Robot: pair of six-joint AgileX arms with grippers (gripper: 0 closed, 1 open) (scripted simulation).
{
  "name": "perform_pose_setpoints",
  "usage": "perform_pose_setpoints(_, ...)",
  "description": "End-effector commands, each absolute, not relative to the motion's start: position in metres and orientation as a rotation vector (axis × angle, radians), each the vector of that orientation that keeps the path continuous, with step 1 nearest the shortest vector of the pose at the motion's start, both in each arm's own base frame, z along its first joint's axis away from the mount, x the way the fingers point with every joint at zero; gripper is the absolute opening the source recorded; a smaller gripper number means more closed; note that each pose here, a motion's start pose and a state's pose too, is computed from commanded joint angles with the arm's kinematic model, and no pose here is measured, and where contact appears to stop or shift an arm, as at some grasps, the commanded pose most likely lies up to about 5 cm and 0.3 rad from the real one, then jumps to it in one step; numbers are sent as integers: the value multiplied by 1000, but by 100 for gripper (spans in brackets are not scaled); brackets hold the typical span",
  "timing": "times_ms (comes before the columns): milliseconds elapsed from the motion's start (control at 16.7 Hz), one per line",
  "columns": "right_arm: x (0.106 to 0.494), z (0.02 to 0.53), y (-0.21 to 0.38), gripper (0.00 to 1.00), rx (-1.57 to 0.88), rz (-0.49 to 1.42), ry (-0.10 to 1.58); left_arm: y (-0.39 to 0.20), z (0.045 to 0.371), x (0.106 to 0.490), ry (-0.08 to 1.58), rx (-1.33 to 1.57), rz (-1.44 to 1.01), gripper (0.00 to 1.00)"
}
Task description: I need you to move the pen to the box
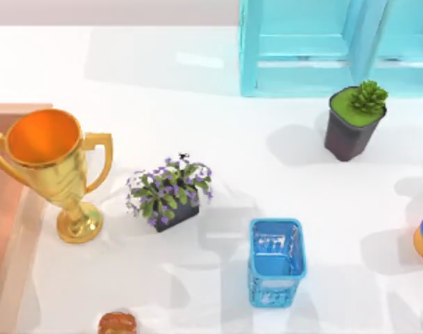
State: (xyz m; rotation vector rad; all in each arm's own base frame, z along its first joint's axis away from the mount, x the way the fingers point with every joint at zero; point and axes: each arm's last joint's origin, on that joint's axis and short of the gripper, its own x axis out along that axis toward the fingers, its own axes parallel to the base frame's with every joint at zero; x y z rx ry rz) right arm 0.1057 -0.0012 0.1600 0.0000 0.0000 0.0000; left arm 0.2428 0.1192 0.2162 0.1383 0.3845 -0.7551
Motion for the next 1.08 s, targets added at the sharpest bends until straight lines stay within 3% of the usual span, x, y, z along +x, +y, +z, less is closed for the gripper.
perform_pose_setpoints(720,106,160,-1,100,0,0,0,119,216,243,385,138,-755,98)
perform_pose_setpoints(1080,106,160,-1,100,0,0,0,119,216,243,385,138,-755,100)
